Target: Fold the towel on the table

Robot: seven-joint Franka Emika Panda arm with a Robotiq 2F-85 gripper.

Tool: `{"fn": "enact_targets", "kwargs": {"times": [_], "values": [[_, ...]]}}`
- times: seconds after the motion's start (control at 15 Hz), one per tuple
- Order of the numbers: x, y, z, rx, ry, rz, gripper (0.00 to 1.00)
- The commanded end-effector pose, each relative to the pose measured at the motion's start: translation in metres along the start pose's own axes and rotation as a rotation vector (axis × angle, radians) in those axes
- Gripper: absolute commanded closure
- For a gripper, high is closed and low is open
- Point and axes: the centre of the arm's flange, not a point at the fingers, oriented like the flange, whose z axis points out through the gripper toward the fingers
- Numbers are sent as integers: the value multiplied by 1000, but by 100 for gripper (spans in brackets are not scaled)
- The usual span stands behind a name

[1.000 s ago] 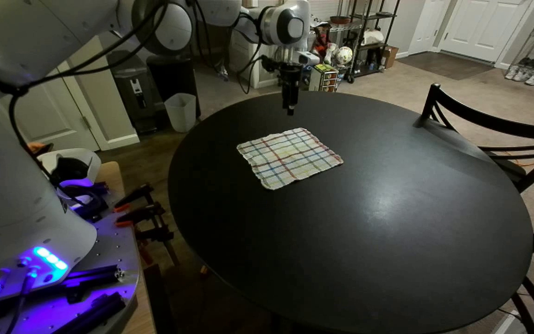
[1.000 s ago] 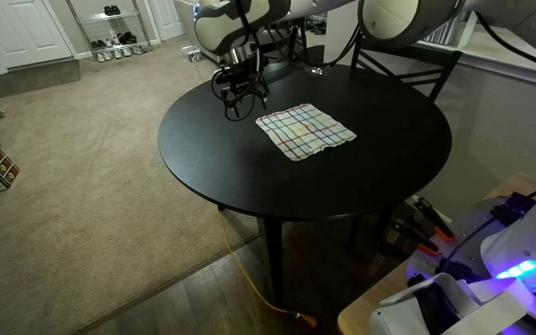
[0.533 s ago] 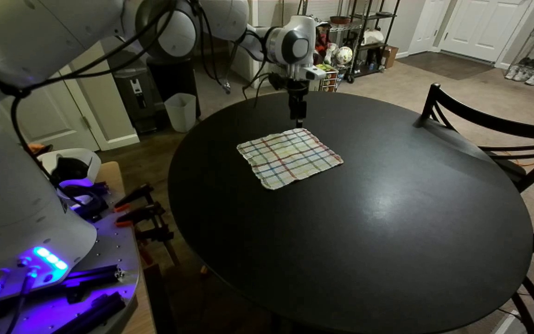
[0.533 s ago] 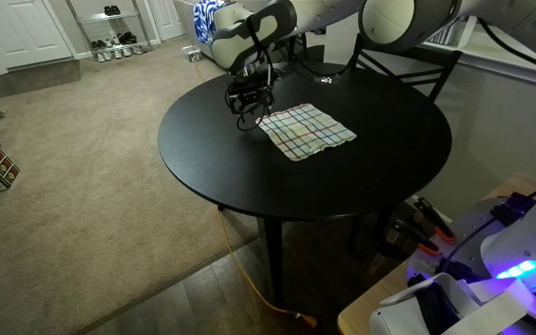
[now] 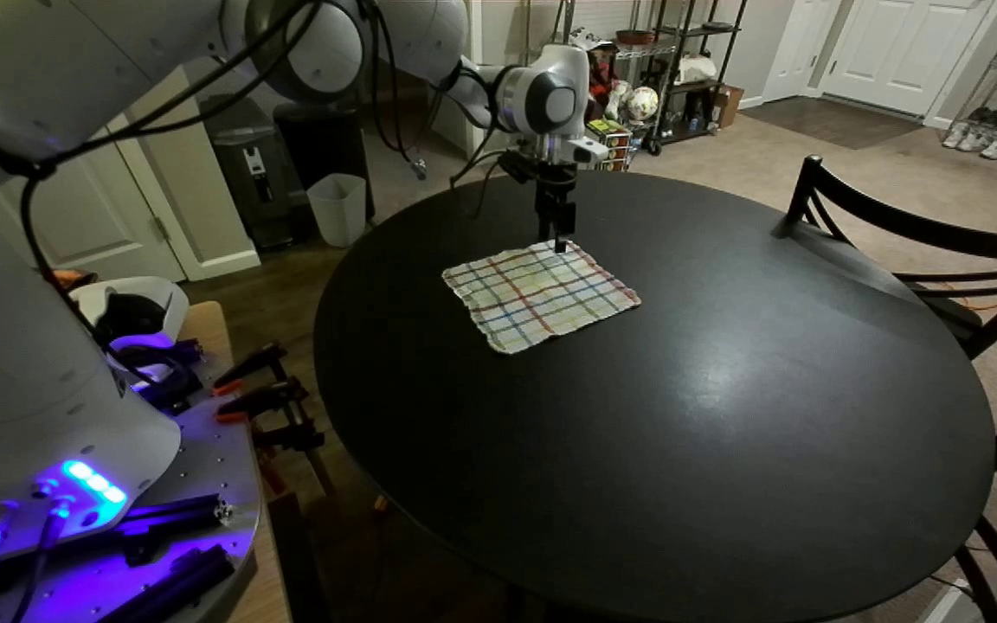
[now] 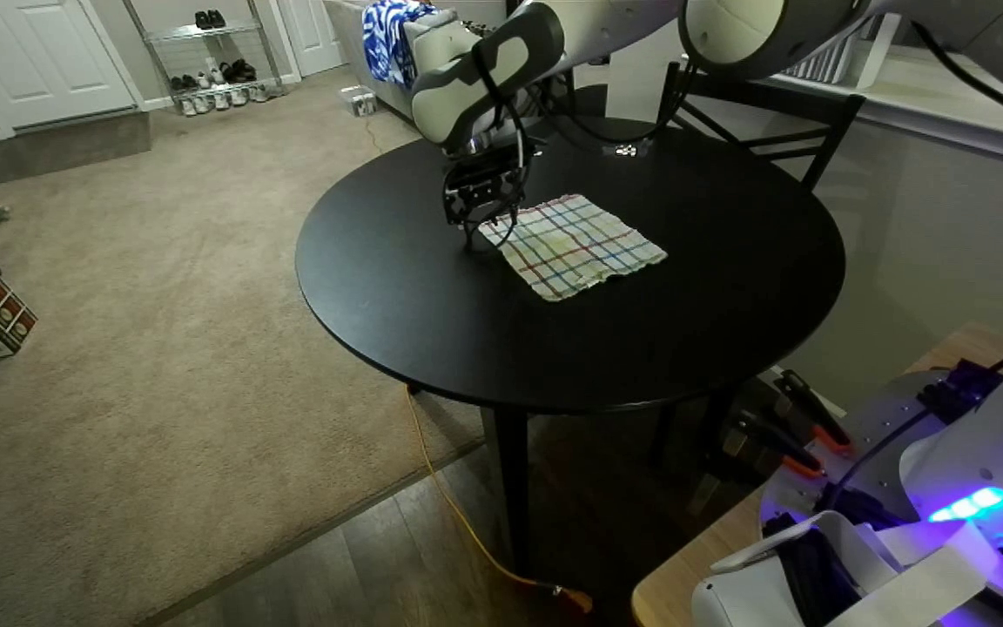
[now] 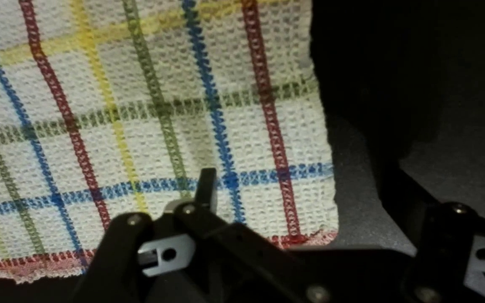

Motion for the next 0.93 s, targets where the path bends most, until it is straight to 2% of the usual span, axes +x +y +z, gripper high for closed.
{"fn": "enact_targets", "kwargs": {"times": [0.0,0.53,0.6,0.67,0.87], "values": [[-31,23,-5,-33,8,-30,0],[-37,33,1,-76,24,-32,0],[-38,33,1,-80,29,-37,25],[-39,33,1,-84,31,-41,27],[-42,32,0,-87,38,-42,47]]}}
